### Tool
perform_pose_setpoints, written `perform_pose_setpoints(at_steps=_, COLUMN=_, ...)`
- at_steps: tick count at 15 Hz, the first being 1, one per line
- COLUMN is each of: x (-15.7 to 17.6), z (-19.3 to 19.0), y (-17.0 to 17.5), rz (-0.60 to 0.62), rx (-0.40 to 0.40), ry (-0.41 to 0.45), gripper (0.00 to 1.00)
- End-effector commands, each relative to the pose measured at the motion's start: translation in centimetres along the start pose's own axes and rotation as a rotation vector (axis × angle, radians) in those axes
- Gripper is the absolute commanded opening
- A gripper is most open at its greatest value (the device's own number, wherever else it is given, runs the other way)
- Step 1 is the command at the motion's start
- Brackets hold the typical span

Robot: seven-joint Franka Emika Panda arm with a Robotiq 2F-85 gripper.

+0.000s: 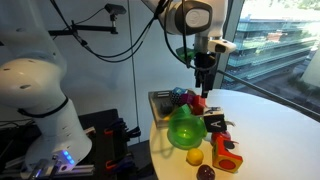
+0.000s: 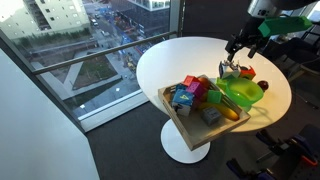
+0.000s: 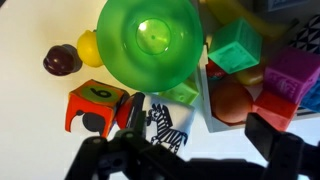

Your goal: Move the black and white toy to the table

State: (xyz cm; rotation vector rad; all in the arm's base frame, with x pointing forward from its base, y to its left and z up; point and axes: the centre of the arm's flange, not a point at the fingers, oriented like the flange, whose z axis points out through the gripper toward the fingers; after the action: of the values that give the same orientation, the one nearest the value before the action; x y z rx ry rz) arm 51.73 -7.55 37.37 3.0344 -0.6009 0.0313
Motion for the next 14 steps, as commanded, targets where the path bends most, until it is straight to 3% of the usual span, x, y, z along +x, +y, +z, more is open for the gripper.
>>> perform_pose_setpoints(at_steps=1, x=-1.9, z=-2.5, y=1.0, rz=-0.089, rx=0.026, ry=-0.046, gripper=1.00)
perform_pose_setpoints(at_steps=7, x=-4.1, z=-5.3, y=2.0, rz=-0.220, rx=0.044, ry=-0.105, gripper=1.00)
perform_pose_setpoints(at_steps=14, x=-7.4, z=-10.0, y=3.6, rz=-0.246, rx=0.065, ry=-0.038, gripper=1.00)
